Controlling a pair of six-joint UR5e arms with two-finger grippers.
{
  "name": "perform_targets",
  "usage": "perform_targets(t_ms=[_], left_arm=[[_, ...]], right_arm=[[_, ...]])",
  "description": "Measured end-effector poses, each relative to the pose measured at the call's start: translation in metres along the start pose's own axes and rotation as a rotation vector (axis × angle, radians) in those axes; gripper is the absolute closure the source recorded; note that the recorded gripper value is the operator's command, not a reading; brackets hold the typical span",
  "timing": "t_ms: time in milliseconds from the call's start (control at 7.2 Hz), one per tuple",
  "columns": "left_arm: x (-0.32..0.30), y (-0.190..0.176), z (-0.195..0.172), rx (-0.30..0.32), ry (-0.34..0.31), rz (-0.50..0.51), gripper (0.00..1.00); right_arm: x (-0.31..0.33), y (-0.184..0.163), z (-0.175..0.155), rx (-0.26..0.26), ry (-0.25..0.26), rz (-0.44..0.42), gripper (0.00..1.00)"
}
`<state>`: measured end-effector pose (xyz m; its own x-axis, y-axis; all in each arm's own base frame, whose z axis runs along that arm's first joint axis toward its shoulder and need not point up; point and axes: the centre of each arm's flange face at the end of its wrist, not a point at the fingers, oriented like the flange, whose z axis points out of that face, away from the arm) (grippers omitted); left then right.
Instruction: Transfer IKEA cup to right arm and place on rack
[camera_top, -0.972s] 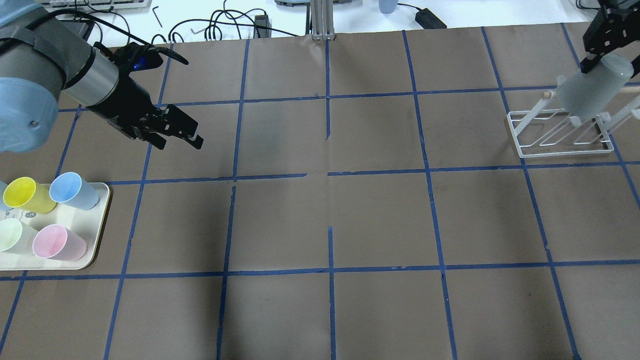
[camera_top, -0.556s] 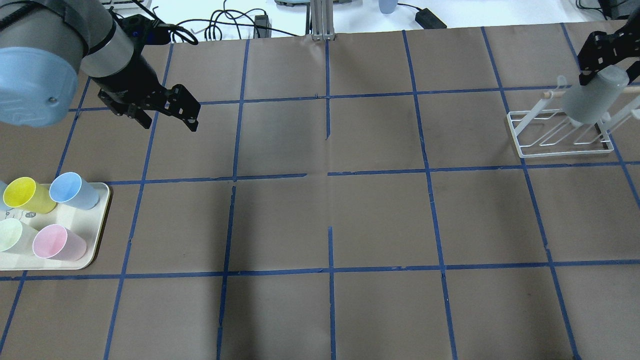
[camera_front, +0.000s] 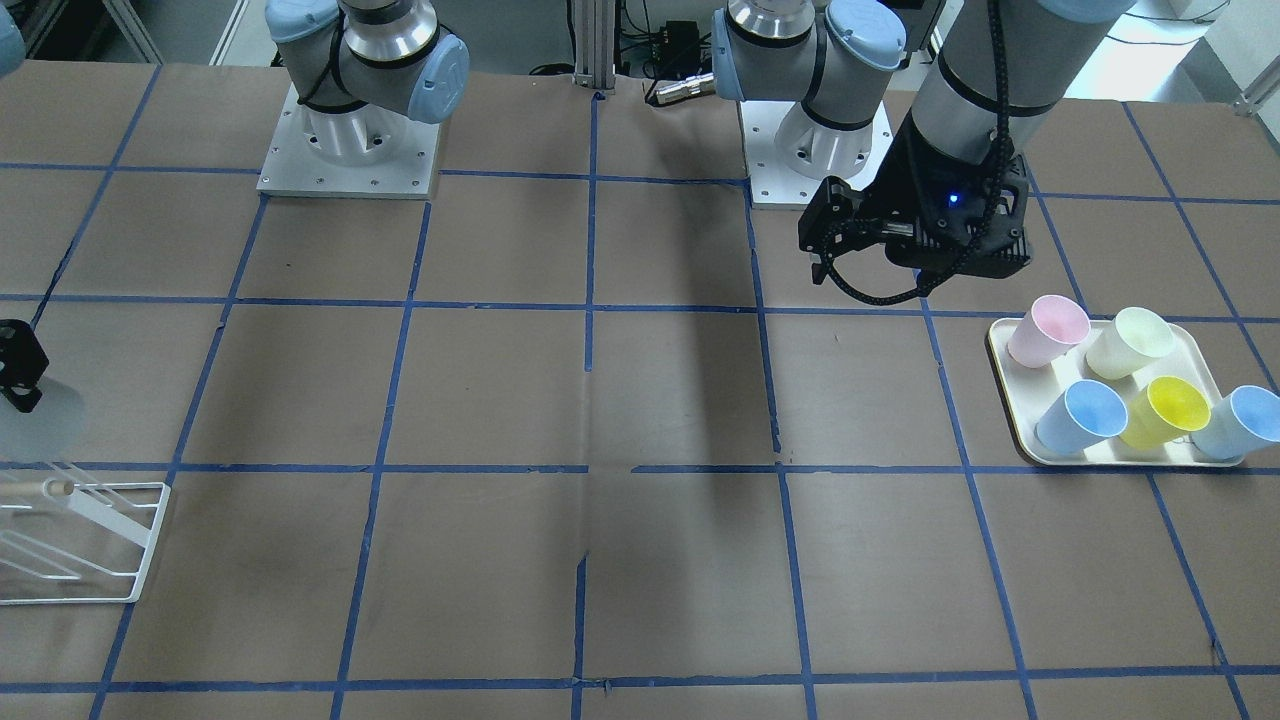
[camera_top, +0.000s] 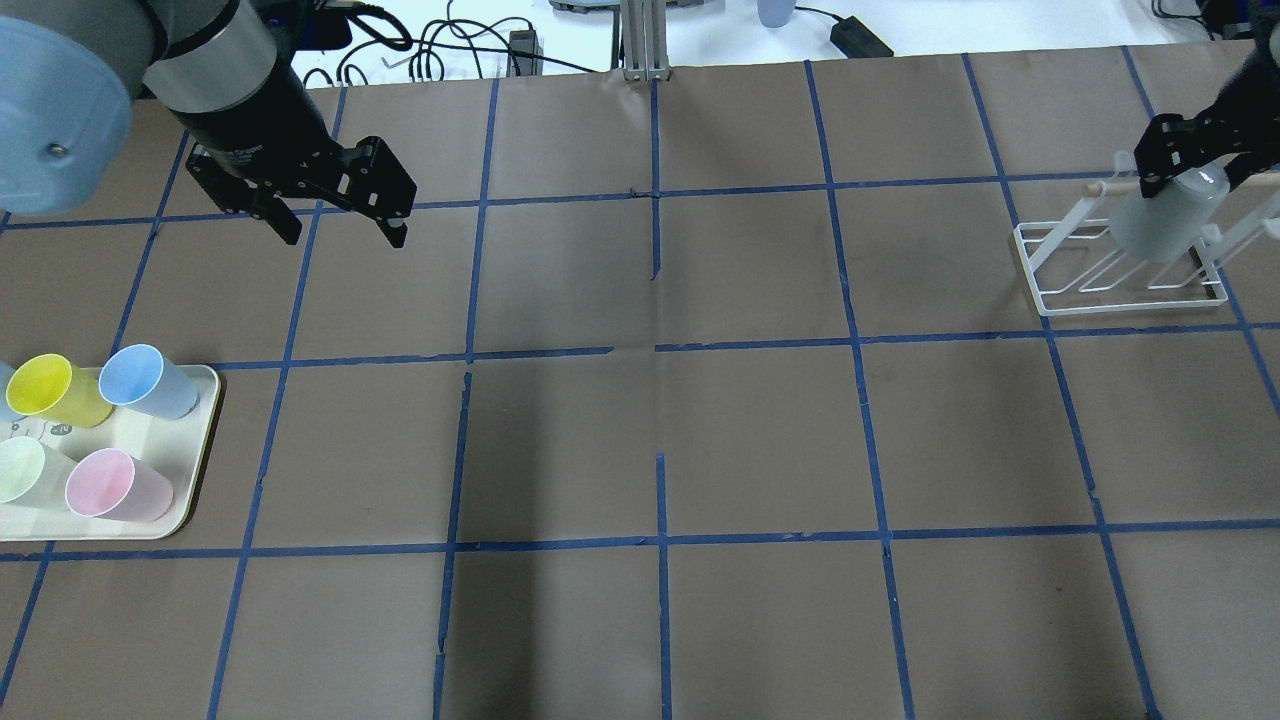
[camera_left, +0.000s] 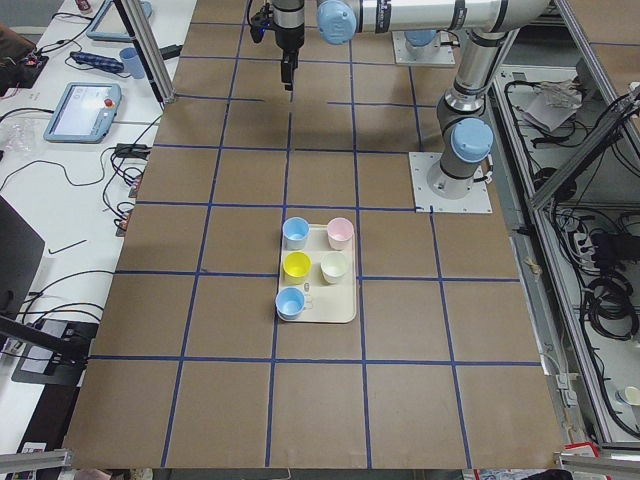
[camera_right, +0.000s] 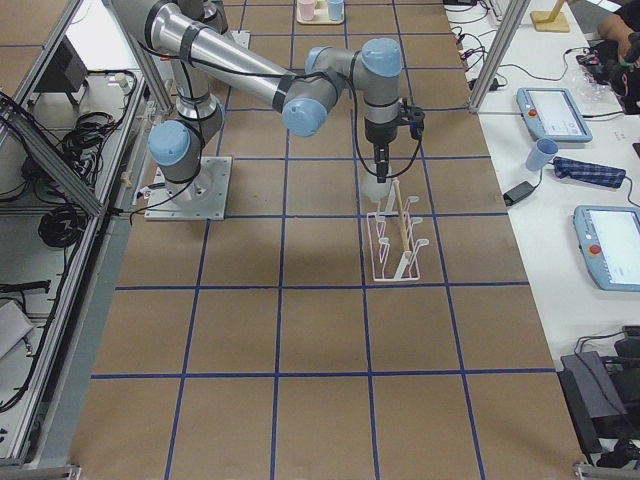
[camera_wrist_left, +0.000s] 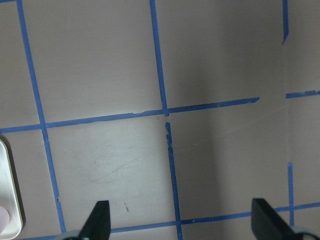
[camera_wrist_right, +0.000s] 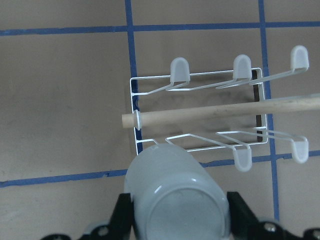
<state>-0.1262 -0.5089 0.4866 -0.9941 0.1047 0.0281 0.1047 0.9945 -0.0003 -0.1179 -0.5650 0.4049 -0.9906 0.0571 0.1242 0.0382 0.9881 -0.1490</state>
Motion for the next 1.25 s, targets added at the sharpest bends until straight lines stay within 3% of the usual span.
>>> perform_targets(t_ms=[417,833,972,1111,1250], left_arm=[[-0.015,0.005,-0.011,0.028,0.008,-0.033,0.0],[-0.025,0.01,-0.018,0.023,0.009,-0.066,0.0],[-0.021,0.01,-0.02,0.025,0.006,-0.06,0.0],[-0.016,0.011,-0.02,0.026,0.006,-0.053,0.0],[-0.013,0.011,-0.02,0.025,0.007,-0.053,0.0]], right_arm=[[0.006,-0.008,0.023,-0.003,0.0,-0.002,0.73],[0.007,-0.012,0.048,-0.037,-0.013,-0.005,0.6],[0.007,-0.013,0.055,-0.047,-0.016,-0.007,0.18],[0.007,-0.014,0.06,-0.052,-0.018,-0.008,0.0],[0.007,-0.015,0.063,-0.056,-0.02,-0.008,0.0]])
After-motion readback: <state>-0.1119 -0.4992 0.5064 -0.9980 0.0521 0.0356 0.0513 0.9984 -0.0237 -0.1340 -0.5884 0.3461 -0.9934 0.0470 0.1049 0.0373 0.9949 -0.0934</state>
